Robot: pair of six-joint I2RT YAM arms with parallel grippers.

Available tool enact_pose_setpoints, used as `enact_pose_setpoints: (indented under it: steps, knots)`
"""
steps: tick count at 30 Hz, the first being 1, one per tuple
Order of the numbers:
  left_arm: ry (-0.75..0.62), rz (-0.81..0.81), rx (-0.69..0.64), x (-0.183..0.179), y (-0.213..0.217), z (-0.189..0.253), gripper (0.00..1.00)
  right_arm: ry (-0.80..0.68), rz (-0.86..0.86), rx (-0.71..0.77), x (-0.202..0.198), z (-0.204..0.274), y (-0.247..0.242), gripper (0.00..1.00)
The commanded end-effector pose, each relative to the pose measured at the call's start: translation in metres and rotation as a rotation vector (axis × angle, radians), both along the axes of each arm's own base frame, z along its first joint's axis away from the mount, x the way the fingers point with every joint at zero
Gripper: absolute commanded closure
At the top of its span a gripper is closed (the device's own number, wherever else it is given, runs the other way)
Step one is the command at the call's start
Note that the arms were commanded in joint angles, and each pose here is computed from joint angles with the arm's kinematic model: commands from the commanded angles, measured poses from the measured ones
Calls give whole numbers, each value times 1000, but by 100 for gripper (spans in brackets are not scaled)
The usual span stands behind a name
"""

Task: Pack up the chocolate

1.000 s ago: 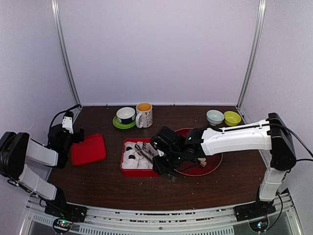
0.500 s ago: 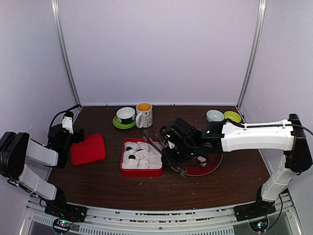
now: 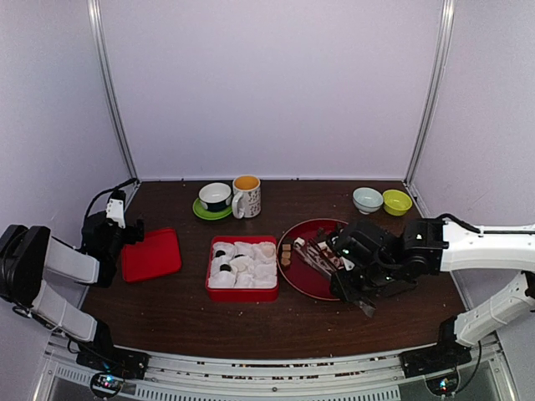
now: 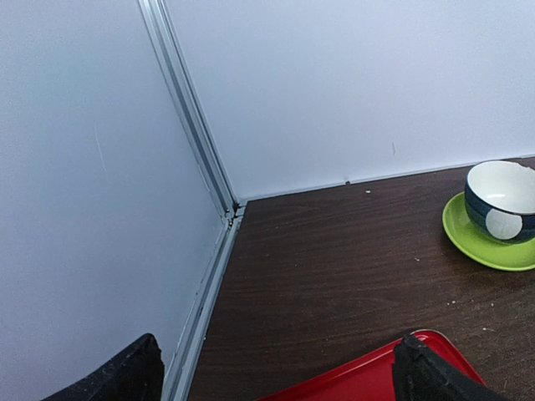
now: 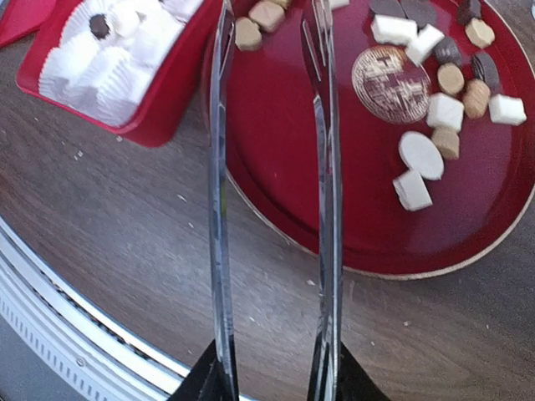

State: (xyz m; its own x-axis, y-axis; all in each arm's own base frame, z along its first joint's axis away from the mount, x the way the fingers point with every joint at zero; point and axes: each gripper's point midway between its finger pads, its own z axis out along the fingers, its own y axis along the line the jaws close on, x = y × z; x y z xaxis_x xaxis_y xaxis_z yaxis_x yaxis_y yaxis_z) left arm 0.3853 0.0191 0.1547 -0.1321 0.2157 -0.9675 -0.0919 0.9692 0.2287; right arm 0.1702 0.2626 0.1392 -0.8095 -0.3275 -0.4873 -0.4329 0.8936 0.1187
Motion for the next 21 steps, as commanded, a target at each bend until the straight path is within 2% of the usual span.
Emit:
enact_pose_setpoints:
  steps: [1,9,21]
  knots:
    - [-57,-5,-5,1,0,12,2,50,-66,-53,-16,-11,-44,64]
    - [-56,-6,-5,1,0,12,2,83,-170,-83,-37,-27,-100,60]
    - [-57,-5,-6,1,0,12,2,118,-218,-71,-47,-40,-120,57]
